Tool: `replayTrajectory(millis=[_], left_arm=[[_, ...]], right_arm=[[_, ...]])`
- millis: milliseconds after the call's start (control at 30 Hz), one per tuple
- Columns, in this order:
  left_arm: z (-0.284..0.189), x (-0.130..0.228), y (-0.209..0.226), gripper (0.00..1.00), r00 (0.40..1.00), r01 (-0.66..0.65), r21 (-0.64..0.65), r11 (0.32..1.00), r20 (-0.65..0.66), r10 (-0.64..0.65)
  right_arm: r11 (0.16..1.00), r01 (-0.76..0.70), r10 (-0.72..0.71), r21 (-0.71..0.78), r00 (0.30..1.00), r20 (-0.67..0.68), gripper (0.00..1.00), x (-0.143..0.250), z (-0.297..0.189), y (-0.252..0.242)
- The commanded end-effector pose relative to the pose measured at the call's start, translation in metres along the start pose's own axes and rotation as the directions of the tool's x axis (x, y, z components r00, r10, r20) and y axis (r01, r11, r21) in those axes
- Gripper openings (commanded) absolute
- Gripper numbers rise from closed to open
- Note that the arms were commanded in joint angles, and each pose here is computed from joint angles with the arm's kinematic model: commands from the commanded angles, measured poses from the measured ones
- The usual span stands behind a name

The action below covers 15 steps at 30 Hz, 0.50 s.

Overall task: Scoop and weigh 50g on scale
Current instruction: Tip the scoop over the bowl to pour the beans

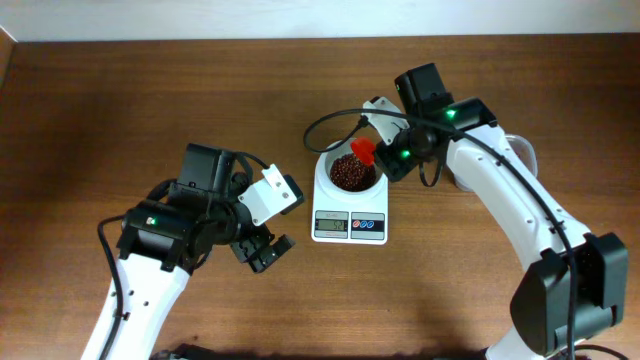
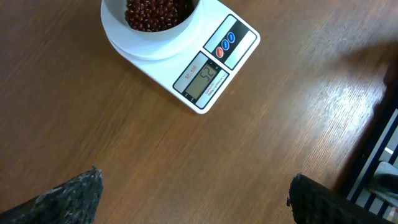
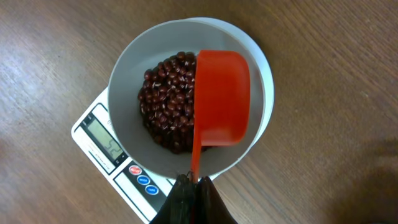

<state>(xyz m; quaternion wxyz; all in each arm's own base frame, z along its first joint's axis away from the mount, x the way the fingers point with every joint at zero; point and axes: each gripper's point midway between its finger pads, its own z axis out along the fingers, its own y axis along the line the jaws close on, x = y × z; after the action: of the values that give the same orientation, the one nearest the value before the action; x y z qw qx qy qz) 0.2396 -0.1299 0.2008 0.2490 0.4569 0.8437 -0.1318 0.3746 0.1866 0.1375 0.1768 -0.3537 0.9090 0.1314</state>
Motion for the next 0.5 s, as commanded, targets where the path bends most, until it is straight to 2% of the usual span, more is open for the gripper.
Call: replayTrajectory(millis=[0,267,467], left_arm=[[-0.005,-0.006,0.000,0.99,0.999,-0.019,-0.001,1.000,0.027,0.019],[-0.005,-0.006,0.000,0.99,0.999,-0.019,-0.001,1.000,0.027,0.019],[-0.005,-0.006,0.000,0.99,0.999,-0.019,-0.001,1.000,0.027,0.019]], right_arm=[[1.000,0.012,-0.012,0.004,1.000,-0.001,0.04,-0.005,0.005,0.001],[1.000,0.025,-0.025,-0.007,0.999,-0.032,0.04,-0.003,0.018,0.007],[0.998,0.028,-0.025,0.052,0.998,-0.054,0.04,0.001,0.017,-0.003]])
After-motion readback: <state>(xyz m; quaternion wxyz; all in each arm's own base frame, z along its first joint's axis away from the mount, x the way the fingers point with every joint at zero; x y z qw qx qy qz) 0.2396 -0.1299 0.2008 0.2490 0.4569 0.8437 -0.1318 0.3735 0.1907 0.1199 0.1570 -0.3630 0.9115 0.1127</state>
